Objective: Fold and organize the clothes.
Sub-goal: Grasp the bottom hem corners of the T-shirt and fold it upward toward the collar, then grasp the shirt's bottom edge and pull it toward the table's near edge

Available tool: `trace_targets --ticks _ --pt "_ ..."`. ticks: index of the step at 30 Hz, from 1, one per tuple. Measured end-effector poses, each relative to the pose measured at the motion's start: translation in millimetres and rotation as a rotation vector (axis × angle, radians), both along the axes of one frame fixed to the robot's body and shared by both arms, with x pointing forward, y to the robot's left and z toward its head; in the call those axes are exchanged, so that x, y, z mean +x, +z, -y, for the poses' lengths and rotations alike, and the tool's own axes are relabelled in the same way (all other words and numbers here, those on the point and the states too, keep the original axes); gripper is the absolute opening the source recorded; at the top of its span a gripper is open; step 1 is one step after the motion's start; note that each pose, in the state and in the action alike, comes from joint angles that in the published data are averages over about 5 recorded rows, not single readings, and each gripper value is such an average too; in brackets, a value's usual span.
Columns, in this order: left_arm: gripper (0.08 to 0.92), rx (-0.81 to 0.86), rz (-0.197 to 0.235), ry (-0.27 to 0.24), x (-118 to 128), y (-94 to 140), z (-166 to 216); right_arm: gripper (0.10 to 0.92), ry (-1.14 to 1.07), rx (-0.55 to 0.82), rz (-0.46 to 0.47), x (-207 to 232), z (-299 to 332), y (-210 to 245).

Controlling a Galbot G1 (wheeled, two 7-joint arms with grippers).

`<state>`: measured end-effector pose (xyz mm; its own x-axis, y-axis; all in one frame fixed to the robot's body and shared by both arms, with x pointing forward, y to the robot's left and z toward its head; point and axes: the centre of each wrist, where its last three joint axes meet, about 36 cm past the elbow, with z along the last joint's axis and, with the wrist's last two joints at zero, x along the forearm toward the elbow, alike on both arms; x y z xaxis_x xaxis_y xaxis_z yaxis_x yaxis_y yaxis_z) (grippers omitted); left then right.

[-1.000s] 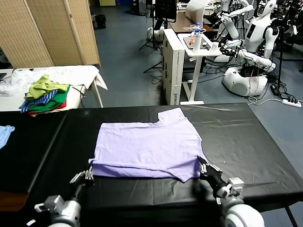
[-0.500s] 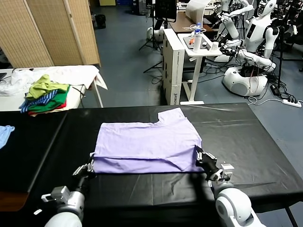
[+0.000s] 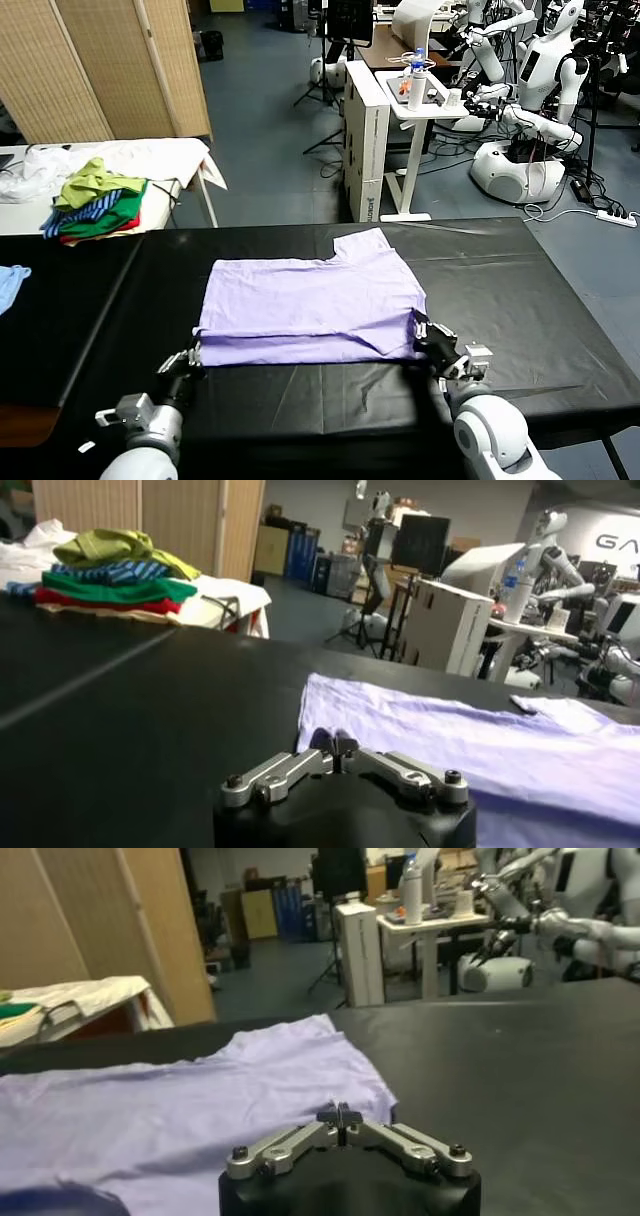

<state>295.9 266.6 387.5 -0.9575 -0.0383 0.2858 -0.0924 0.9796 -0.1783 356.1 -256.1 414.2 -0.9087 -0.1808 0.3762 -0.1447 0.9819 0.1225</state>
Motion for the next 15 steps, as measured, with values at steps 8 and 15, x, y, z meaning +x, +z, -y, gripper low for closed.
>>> trace_targets --ticks 8,15 --pt "0.705 0.011 -0.031 -0.026 -14 11 0 0.903 -0.006 -0.024 -0.043 -33 18 14" --pt "0.903 -0.007 -0.076 -0.037 -27 9 -1 0.827 -0.023 -0.033 -0.076 -49 30 12"
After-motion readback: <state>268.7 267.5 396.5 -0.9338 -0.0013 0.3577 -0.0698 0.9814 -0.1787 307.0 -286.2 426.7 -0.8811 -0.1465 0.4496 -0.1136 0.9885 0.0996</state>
